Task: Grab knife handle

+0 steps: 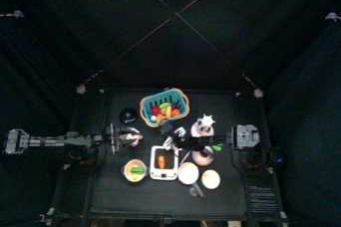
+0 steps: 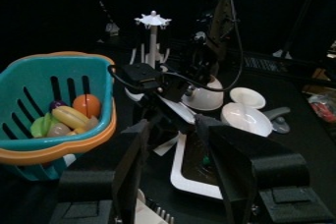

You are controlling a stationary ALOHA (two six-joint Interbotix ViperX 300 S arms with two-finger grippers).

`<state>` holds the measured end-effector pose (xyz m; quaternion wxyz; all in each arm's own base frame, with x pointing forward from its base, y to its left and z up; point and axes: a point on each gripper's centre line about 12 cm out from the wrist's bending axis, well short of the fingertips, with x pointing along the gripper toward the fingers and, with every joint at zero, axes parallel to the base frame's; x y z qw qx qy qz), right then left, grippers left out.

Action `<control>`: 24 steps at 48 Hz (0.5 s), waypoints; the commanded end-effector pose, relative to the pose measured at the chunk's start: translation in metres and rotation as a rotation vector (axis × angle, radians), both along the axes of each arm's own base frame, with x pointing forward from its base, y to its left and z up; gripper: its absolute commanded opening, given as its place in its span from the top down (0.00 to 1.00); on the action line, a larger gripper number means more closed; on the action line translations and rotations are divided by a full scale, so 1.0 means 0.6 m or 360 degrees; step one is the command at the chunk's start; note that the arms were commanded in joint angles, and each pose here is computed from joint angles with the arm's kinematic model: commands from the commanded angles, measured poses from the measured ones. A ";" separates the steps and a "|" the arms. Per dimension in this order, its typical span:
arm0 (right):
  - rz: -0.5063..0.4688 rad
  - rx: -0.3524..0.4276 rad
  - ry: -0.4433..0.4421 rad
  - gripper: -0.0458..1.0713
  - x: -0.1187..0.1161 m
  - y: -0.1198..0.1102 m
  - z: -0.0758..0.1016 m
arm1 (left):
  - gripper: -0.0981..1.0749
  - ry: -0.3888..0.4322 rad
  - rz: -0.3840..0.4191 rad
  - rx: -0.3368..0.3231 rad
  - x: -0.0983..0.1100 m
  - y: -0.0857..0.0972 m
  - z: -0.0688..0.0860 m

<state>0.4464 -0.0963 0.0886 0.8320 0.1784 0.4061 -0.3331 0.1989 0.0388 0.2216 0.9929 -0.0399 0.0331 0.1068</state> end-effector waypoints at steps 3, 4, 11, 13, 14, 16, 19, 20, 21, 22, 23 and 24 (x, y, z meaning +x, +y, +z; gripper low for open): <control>-0.0006 -0.0003 -0.0053 0.40 0.007 -0.005 0.021 | 0.22 -0.0021 0.0004 0.0008 0.003 0.002 0.008; -0.0005 -0.0004 -0.0053 0.43 0.008 -0.004 0.021 | 0.22 -0.0021 0.0005 0.0006 0.004 0.002 0.008; 0.0012 -0.0067 -0.0094 0.53 0.010 0.001 0.059 | 0.22 -0.0021 0.0005 0.0006 0.003 0.002 0.008; 0.0025 -0.0096 -0.0111 0.53 0.010 0.007 0.075 | 0.22 -0.0021 0.0005 0.0006 0.004 0.002 0.008; 0.0029 -0.0112 -0.0115 0.53 0.010 0.009 0.083 | 0.22 -0.0021 0.0005 0.0006 0.003 0.002 0.008; 0.0031 -0.0139 -0.0119 0.53 0.009 0.011 0.093 | 0.22 -0.0021 0.0005 0.0006 0.003 0.002 0.008; 0.0036 -0.0180 -0.0119 0.53 0.010 0.012 0.104 | 0.22 -0.0024 0.0008 0.0004 0.003 0.002 0.009; 0.0042 -0.0189 -0.0120 0.53 0.010 0.013 0.105 | 0.22 -0.0022 0.0005 0.0004 0.004 0.002 0.008; 0.0043 -0.0196 -0.0124 0.53 0.012 0.011 0.107 | 0.22 -0.0026 0.0006 0.0005 0.004 0.002 0.009; 0.0045 -0.0202 -0.0128 0.53 0.013 0.011 0.110 | 0.22 -0.0024 0.0005 0.0004 0.004 0.002 0.009; 0.0046 -0.0205 -0.0138 0.53 0.015 0.011 0.114 | 0.22 -0.0019 0.0005 0.0003 0.003 0.002 0.007; 0.0053 -0.0210 -0.0148 0.53 0.017 0.013 0.118 | 0.22 -0.0024 0.0005 0.0004 0.004 0.002 0.009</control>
